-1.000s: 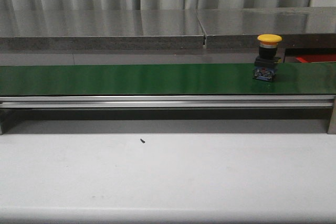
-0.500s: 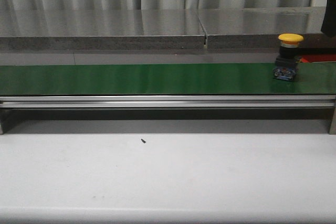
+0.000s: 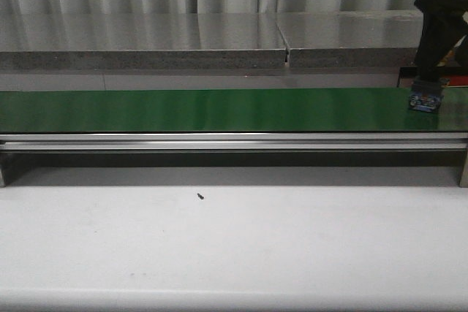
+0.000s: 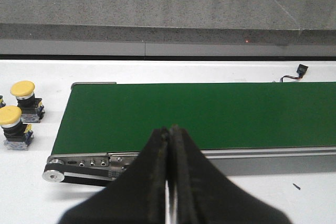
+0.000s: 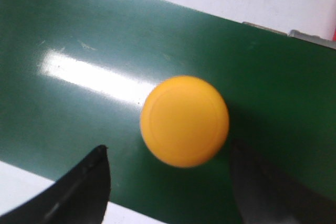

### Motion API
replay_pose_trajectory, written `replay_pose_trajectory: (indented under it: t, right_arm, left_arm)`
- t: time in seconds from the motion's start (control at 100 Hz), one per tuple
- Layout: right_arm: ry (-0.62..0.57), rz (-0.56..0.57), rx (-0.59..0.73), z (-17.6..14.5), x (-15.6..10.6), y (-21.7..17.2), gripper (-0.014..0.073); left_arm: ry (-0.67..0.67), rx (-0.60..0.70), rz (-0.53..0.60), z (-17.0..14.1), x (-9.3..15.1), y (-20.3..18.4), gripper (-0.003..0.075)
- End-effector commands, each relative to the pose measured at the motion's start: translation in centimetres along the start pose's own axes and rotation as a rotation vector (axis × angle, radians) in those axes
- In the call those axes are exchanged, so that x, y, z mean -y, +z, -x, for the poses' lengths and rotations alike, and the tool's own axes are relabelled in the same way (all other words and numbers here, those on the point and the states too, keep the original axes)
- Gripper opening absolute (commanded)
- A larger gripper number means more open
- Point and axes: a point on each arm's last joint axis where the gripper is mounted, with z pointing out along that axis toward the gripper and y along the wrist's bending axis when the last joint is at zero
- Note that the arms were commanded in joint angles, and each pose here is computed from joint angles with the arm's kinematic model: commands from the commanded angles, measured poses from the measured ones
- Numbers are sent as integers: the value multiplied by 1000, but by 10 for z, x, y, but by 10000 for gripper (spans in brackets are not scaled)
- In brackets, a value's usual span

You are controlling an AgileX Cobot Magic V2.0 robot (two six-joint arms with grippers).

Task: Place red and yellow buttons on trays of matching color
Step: 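Close the right gripper on the yellow button and lift it, then place the yellow button in the yellow tray and open the right gripper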

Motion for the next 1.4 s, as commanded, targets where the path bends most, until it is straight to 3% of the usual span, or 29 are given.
replay_pose_trajectory:
  t: [0.0,0.27,0.34,0.47,0.61,0.82,1.08,1.39]
  right_arm:
    - [-4,-27,116,14,2,-12,494]
    - [-3,-56,165,25,9,-1,484]
    - [1,-61,168,25,11,0,428]
    - [27,-65,151,23,19,4,244]
    - [44,-67,134,20,25,4,123]
    - [58,-63,114,14,29,-20,114]
    - [152,-121,160,-6,50,-98,114]
    - [369,-290,229,-53,110,-142,114]
  left_arm:
    - [-12,95,-2,15,1,-3,-19]
    - [-12,95,-2,15,1,-3,-19]
    - [-12,95,-2,15,1,-3,-19]
    - [-12,95,-2,15,1,-3,-19]
    - [-12,95,-2,15,1,-3,-19]
    - [-12,95,-2,15,1,-3,-19]
    - [-12,95,-2,15,1,-3,-19]
    - [-12,95,-2,15,1,-3,-19]
